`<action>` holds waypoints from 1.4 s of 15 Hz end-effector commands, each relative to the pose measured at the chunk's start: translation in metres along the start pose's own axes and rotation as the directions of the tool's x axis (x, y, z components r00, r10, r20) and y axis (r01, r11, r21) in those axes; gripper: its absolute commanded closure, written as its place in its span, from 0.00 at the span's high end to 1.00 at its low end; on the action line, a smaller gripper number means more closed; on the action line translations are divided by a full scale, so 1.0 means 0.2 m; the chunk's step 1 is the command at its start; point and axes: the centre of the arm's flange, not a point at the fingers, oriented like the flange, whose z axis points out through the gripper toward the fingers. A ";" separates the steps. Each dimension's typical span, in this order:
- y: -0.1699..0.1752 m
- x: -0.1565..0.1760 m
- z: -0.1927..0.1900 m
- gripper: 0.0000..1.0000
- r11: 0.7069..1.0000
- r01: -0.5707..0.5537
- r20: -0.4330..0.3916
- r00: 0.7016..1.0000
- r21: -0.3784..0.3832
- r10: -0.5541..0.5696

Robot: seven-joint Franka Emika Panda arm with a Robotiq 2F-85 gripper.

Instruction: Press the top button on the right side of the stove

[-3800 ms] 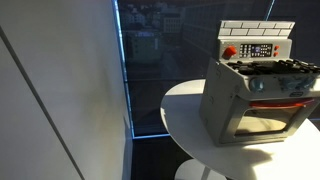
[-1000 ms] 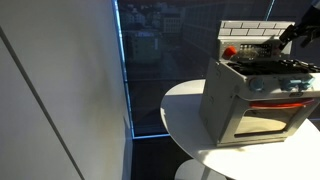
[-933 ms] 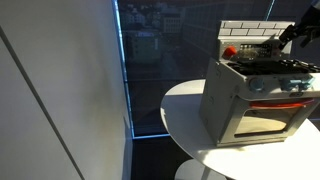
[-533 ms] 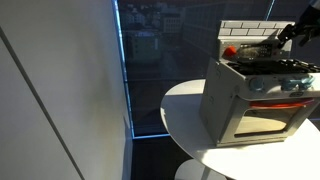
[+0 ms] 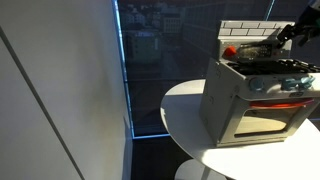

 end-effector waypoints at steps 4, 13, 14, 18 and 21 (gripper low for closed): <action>0.00 0.07 0.02 1.00 1.000 -0.017 0.005 1.000 -0.022 0.017; 0.03 0.10 0.04 1.00 0.999 -0.026 0.007 1.000 -0.037 0.026; 0.03 0.10 0.03 1.00 0.999 -0.024 0.010 1.000 -0.035 0.025; 0.02 0.01 -0.04 1.00 1.000 -0.010 0.029 1.000 -0.027 0.011; 0.03 -0.08 -0.12 1.00 1.000 -0.009 0.046 0.999 -0.030 0.010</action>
